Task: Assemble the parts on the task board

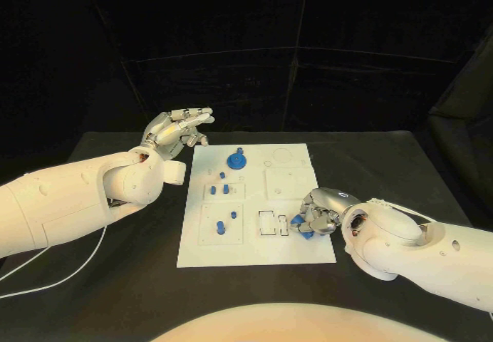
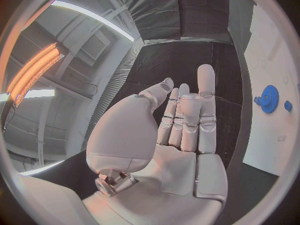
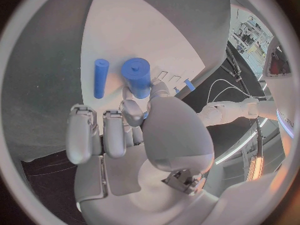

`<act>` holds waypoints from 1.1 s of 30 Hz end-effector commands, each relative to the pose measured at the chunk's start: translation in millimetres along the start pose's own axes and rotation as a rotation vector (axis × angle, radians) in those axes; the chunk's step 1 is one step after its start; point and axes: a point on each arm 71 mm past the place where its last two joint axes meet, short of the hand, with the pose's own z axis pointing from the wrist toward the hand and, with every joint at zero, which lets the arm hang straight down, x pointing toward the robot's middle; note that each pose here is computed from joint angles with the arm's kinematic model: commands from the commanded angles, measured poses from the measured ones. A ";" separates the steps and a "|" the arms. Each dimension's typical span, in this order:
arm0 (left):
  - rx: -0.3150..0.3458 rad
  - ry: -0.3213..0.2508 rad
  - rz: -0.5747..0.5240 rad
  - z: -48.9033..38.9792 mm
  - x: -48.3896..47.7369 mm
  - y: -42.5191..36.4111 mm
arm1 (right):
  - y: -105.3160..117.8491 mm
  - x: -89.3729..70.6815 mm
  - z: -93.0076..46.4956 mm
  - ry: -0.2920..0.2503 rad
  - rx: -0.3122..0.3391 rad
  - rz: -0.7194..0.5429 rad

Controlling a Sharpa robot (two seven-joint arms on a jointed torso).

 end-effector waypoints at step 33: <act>-0.007 0.030 -0.016 0.0 4.5 1.2 | 40.9 6.2 0.6 -0.041 -0.025 0.191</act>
